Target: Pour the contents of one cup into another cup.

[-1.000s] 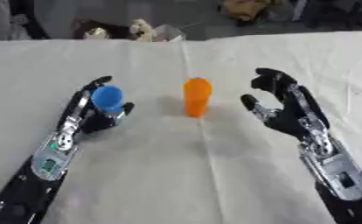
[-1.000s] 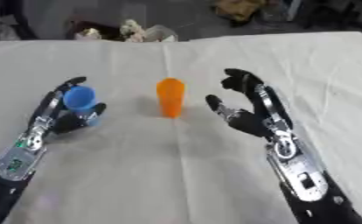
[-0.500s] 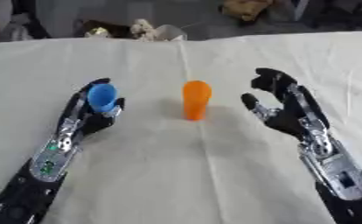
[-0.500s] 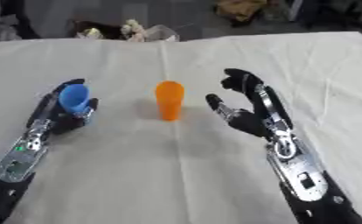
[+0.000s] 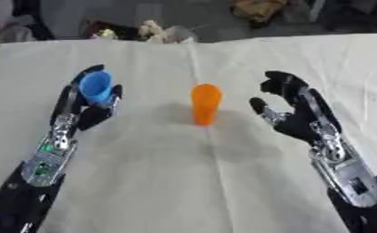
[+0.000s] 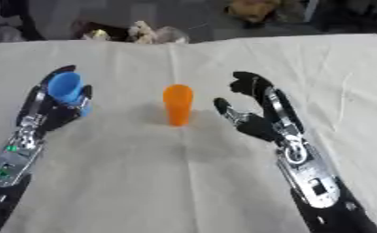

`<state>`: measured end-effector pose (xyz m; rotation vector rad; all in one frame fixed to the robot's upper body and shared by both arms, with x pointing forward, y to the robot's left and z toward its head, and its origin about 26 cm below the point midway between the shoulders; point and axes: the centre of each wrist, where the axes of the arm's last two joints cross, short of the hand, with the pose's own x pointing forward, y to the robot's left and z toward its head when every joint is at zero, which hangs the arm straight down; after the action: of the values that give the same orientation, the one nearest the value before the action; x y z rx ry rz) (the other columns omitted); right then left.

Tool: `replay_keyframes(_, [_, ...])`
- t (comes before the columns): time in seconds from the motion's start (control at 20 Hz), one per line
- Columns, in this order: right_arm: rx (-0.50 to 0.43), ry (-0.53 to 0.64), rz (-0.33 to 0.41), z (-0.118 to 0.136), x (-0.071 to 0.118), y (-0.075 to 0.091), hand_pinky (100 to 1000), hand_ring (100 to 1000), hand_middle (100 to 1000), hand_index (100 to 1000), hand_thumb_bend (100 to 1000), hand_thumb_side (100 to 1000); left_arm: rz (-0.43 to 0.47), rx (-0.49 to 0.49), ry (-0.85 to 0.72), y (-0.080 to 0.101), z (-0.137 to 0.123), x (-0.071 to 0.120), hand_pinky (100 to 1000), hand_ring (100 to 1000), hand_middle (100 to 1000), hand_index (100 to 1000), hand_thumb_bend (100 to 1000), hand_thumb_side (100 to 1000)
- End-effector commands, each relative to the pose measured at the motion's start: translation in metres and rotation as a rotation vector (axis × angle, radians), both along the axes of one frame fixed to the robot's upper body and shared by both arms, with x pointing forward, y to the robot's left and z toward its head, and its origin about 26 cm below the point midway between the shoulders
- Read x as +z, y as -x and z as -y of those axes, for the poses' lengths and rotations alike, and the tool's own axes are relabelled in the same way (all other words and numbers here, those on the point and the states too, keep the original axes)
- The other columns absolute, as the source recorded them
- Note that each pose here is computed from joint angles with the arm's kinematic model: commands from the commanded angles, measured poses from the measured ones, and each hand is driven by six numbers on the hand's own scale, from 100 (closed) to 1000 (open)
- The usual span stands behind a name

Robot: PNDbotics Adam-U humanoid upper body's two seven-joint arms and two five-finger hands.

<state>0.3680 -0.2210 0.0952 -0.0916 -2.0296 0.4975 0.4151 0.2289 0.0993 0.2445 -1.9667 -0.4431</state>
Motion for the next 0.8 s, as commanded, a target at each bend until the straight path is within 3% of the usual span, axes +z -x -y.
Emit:
replay_keyframes(0.05, [-0.003, 0.018, 0.008, 0.002, 0.005, -0.006, 860, 743, 665, 836, 502, 369, 0.056, -0.013, 0.01, 0.003, -0.003, 0.023, 100, 595, 488, 882, 100, 292])
replay_keyframes(0.25, [-0.007, 0.047, -0.03, 0.002, -0.003, -0.014, 857, 745, 695, 840, 522, 324, 0.058, -0.047, 0.025, 0.007, 0.003, 0.03, 100, 597, 489, 885, 100, 296])
replay_keyframes(0.8, [-0.009, 0.099, -0.076, -0.006, -0.015, -0.036, 855, 745, 714, 846, 551, 329, 0.064, -0.137, 0.067, 0.015, 0.021, 0.044, 100, 598, 489, 887, 100, 300])
